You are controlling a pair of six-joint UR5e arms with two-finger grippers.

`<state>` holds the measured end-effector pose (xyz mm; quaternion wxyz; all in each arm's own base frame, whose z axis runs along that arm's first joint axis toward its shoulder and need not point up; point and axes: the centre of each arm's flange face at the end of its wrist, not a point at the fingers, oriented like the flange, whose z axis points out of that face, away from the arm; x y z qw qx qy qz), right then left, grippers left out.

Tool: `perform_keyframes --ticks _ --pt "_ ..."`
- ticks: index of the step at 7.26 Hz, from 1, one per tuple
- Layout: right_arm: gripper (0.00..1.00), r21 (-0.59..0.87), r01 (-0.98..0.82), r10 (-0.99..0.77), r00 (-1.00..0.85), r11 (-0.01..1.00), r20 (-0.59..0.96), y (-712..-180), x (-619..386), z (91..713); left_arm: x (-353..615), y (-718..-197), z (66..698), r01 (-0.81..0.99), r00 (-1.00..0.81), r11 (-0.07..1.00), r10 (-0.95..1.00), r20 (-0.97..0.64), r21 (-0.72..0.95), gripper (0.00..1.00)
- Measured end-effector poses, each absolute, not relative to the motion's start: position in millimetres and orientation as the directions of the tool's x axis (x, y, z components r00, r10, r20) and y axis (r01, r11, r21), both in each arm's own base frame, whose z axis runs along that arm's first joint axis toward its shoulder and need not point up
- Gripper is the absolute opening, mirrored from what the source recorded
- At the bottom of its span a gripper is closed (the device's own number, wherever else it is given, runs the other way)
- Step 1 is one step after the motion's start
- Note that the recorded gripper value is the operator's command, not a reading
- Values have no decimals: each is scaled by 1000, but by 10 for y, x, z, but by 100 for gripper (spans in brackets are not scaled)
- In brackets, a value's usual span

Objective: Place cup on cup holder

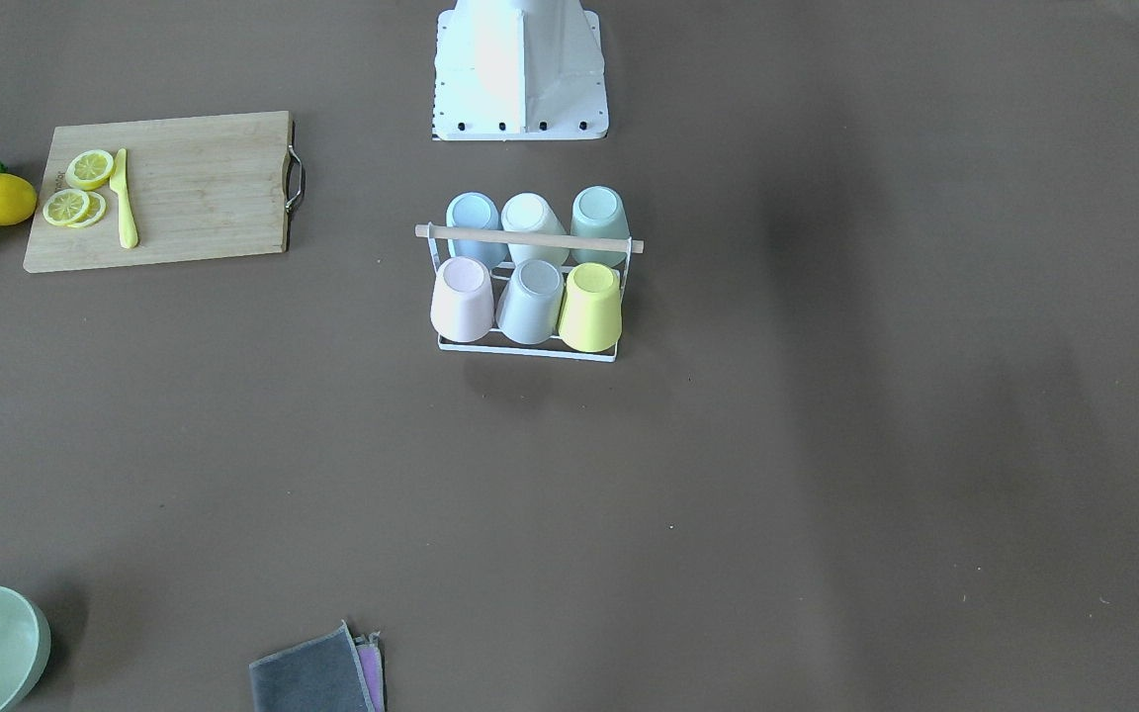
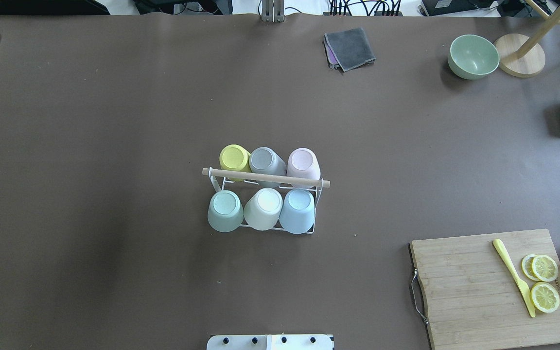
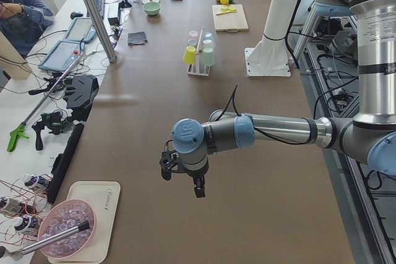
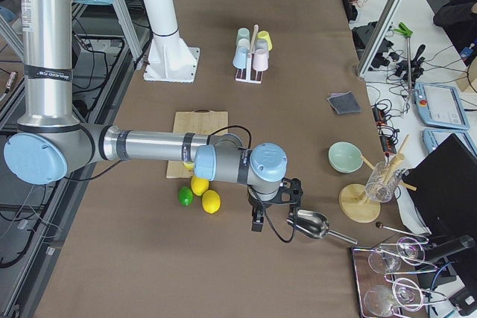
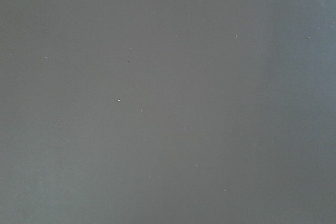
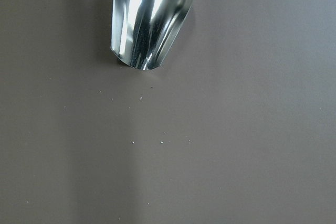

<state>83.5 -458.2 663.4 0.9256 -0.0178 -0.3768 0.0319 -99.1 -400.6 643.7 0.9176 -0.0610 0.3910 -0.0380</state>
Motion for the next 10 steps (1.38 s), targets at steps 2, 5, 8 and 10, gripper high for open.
perform_keyframes --ticks 2,5,8,10 --pt "100 -57 -46 73 714 997 696 -4581 835 6641 -991 -4005 6441 22 691 990 -118 -713 -142 98" --pt "100 -56 -46 72 714 997 696 -4582 835 6641 -990 -3997 6453 23 692 989 -122 -712 -147 98" --pt "100 -56 -46 71 714 997 696 -4583 835 6637 -991 -3999 6464 24 692 989 -123 -712 -149 98" --pt "100 -56 -46 71 714 997 696 -4583 835 6637 -991 -4010 6500 24 691 990 -118 -713 -141 98"
